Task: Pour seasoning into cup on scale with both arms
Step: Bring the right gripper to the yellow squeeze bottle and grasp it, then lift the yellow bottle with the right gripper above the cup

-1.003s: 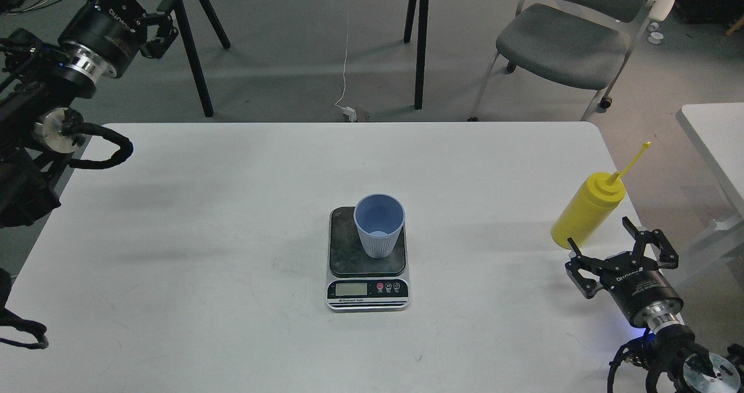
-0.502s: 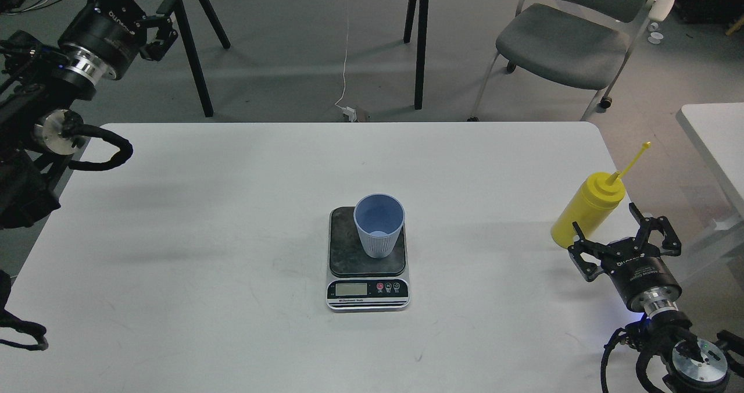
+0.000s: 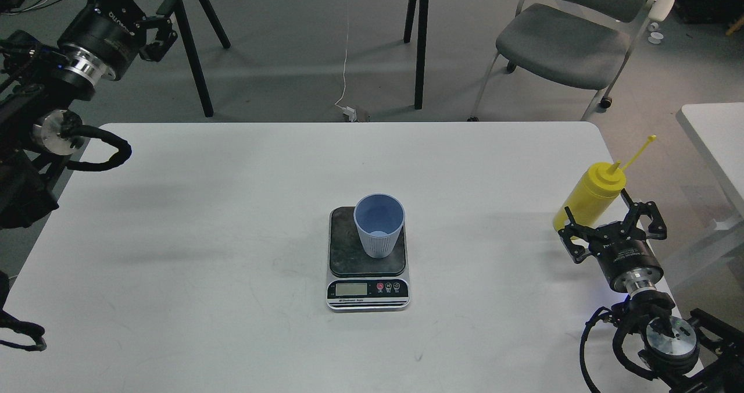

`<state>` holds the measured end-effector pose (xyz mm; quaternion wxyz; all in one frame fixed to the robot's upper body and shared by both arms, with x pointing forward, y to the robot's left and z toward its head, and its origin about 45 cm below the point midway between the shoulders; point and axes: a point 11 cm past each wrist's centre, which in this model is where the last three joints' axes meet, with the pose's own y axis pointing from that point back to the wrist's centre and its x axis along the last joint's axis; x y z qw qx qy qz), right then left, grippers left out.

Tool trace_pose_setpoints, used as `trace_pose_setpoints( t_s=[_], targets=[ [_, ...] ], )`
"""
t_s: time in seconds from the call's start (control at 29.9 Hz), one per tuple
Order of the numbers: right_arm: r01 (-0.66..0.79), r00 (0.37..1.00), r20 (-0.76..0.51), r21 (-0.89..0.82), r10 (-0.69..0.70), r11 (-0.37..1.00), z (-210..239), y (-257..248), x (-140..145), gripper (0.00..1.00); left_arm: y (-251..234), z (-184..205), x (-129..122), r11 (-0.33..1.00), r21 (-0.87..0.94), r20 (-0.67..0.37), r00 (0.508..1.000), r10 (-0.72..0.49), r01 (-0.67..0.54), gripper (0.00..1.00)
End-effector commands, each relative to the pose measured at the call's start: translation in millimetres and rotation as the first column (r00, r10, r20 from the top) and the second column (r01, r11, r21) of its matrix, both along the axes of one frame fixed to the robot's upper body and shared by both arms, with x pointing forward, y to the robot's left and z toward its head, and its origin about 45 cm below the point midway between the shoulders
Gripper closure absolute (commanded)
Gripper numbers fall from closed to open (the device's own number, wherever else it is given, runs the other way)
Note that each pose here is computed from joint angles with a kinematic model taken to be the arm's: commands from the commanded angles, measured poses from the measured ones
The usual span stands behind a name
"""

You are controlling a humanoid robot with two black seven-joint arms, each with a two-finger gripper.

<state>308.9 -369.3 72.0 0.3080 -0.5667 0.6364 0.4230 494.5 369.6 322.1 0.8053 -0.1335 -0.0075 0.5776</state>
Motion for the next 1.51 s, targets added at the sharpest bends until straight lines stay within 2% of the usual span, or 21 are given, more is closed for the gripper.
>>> trace_pose_setpoints(
  t_s=[0.0,0.17,0.23,0.33,0.4,0.8,0.9,0.97,1.07,1.14,1.2,1.3,1.47],
  targets=[
    [-0.011,1.000,0.013,0.008,0.010,1.000,0.1,11.8,8.9,0.00,5.2,1.7,-1.0,1.000,0.008,0.001,1.000,0.008,-0.008,0.06],
    [0.004,1.000,0.016,-0.003,-0.004,1.000,-2.8,12.7,11.2,0.04,12.6,4.3,-2.4,1.000,0.017,0.004,1.000,0.020,-0.020,0.06],
    [0.013,1.000,0.018,-0.013,-0.012,1.000,-2.5,10.4,14.2,0.12,12.5,4.2,-2.4,1.000,0.018,0.004,1.000,0.020,-0.020,0.06],
    [0.010,1.000,0.020,-0.019,-0.009,1.000,-4.3,14.0,15.8,0.29,13.0,4.0,-2.6,1.000,0.021,0.002,1.000,0.020,-0.020,0.06],
    [0.009,1.000,0.023,-0.039,-0.009,0.999,-5.8,14.3,15.6,0.35,11.5,4.2,-2.3,1.000,0.021,0.003,1.000,0.016,-0.016,0.06],
    [0.011,0.999,0.045,-0.073,-0.007,0.997,-3.2,14.0,17.7,0.46,7.5,2.4,-1.4,1.000,0.015,0.001,1.000,0.011,-0.011,0.06],
    [-0.025,0.995,0.090,-0.110,0.035,0.994,14.4,16.7,35.4,0.46,8.7,4.6,-1.4,1.000,0.020,0.004,1.000,0.011,-0.011,0.06],
    [-0.112,0.975,0.160,-0.239,0.153,0.964,46.4,22.3,62.8,0.46,8.1,6.9,-0.7,1.000,0.020,0.008,1.000,0.010,-0.010,0.06],
    [-0.256,0.855,0.246,-0.565,0.456,0.784,123.8,48.4,108.6,0.46,8.0,9.3,-0.1,1.000,0.017,0.014,1.000,0.011,-0.011,0.06],
    [-0.325,0.721,0.167,-0.776,0.673,0.540,158.4,84.2,125.3,0.45,5.2,8.5,0.5,1.000,0.011,0.014,1.000,0.007,-0.007,0.06],
    [-0.337,0.608,0.045,-0.890,0.793,0.309,178.7,115.9,135.5,0.45,3.7,9.3,1.1,1.000,0.007,0.016,1.000,0.005,-0.005,0.06],
    [-0.295,0.498,-0.050,-0.949,0.866,0.114,203.7,149.4,142.1,0.45,-2.4,8.0,2.4,1.000,-0.001,0.016,1.000,-0.005,0.005,0.06],
    [-0.122,0.344,-0.335,-0.942,0.877,-0.312,219.6,185.2,144.9,0.45,-7.6,7.7,3.6,1.000,-0.010,0.017,1.000,-0.013,0.013,0.06]
  ],
)
